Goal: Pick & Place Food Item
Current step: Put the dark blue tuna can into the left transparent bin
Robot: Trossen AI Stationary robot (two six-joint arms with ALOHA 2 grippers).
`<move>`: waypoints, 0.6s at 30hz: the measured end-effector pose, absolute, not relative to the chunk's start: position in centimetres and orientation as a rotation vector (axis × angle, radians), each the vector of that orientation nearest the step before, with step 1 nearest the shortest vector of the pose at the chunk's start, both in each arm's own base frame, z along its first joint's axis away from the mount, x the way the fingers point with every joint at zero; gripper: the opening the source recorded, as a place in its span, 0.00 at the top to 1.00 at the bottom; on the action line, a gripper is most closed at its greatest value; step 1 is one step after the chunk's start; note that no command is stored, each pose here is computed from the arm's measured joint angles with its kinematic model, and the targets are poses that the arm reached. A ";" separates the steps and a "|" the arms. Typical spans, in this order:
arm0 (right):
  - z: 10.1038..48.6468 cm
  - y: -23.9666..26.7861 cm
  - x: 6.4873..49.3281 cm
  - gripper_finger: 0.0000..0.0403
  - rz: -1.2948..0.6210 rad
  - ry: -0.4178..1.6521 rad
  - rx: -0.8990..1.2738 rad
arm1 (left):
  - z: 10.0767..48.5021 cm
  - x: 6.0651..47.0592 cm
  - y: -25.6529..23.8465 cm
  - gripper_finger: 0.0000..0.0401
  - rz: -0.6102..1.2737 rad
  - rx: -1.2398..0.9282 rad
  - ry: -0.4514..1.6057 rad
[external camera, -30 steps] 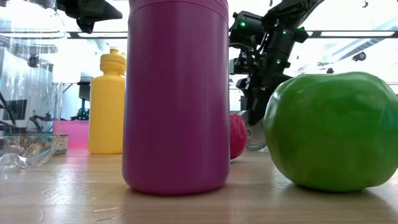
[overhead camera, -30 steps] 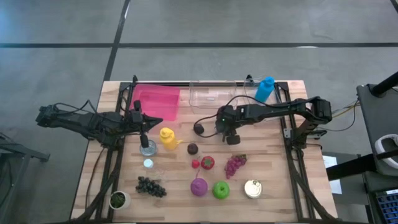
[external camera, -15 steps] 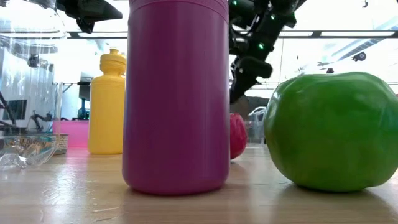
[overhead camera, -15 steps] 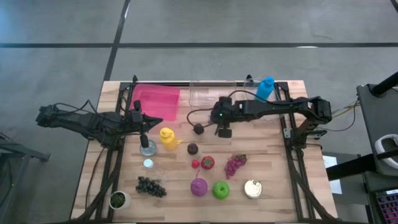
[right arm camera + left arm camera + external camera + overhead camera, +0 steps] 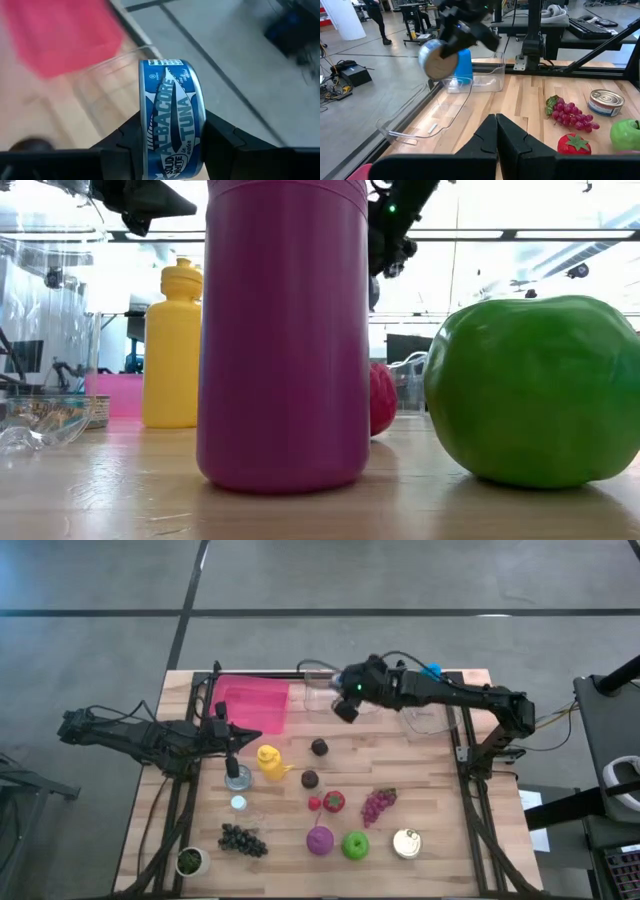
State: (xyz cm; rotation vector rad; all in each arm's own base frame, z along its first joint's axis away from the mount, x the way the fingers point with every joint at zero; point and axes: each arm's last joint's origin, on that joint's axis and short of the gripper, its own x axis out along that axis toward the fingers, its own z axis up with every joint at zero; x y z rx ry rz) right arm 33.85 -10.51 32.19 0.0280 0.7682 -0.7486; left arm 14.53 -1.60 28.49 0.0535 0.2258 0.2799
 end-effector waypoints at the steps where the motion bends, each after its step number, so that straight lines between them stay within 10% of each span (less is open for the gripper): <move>1: 32.1 -11.1 33.7 0.66 -0.777 0.760 0.061 | 28.5 14.5 -1.6 1.00 0.279 0.055 0.229; 18: 28.9 -15.8 31.1 0.66 -0.901 0.793 0.322 | 27.1 14.0 -1.5 1.00 0.279 0.108 0.379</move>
